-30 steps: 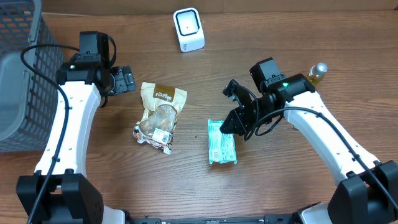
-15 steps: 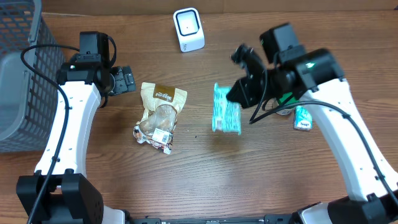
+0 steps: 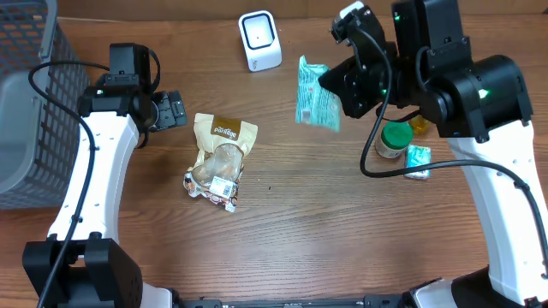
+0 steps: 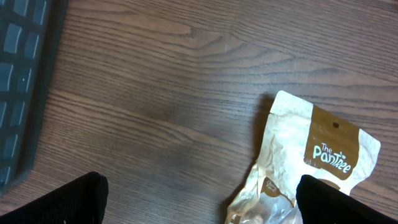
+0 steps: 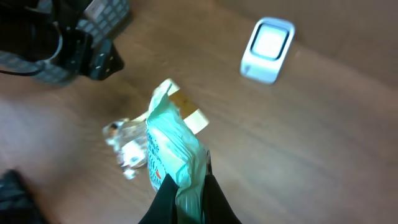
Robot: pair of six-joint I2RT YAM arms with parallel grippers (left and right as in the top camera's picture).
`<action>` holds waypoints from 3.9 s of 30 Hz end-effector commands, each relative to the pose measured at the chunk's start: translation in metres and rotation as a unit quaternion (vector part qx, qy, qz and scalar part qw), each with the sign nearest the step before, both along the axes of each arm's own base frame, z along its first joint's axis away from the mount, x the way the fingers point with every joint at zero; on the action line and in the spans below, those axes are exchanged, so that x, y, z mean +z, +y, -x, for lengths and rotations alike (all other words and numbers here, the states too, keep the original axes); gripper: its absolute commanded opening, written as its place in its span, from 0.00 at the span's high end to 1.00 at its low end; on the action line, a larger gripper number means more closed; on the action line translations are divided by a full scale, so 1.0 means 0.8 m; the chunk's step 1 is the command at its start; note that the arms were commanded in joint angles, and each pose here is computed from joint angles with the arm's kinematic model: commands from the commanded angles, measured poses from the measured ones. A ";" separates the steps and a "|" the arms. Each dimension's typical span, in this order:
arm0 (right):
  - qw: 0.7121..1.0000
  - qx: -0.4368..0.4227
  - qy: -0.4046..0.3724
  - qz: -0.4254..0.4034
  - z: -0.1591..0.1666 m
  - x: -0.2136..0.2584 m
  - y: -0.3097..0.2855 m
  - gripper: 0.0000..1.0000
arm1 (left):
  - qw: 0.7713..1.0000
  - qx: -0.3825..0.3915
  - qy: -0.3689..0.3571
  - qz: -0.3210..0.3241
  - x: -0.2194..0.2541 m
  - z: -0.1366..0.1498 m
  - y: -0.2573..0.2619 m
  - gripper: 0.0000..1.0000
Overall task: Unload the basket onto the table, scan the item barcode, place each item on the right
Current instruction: 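Lift the mint-green pack with the right gripper toward the scanner, then hold the mint-green pack in front of the white scanner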
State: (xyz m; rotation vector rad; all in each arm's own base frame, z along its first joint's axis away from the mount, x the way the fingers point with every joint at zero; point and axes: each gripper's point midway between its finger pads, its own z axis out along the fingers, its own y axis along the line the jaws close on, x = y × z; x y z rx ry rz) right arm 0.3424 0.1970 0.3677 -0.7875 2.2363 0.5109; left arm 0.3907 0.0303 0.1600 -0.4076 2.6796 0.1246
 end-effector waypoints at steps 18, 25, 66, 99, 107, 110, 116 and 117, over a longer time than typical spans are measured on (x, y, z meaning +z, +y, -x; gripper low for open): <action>0.939 -0.034 -0.241 0.242 -0.145 -0.027 0.067 0.96 | 1.000 0.007 0.002 -0.002 -0.004 -0.002 0.001 0.00; 0.936 -0.044 -0.229 0.263 -0.192 -0.093 0.089 0.96 | 1.000 0.007 0.002 -0.002 -0.004 -0.002 0.001 0.00; 0.928 -0.114 -0.335 0.117 -0.358 -0.201 0.137 0.96 | 1.000 0.007 0.002 -0.002 -0.004 -0.002 0.001 0.00; 0.945 -0.092 -0.279 0.142 -0.347 -0.252 0.128 0.96 | 1.000 0.007 0.002 -0.002 -0.004 -0.002 0.001 0.00; 0.957 -0.057 -0.243 0.151 -0.329 -0.277 0.140 0.96 | 1.000 0.007 0.002 -0.002 -0.004 -0.002 0.001 0.00; 0.960 -0.046 -0.227 0.154 -0.322 -0.287 0.142 0.96 | 1.000 0.007 0.002 -0.002 -0.004 -0.002 0.001 0.00; 0.966 -0.028 -0.199 0.163 -0.311 -0.304 0.141 0.96 | 1.000 0.007 0.002 -0.002 -0.004 -0.002 0.001 0.00; 0.966 -0.027 -0.195 0.165 -0.309 -0.306 0.140 0.96 | 1.000 0.007 0.002 -0.002 -0.004 -0.002 0.001 0.00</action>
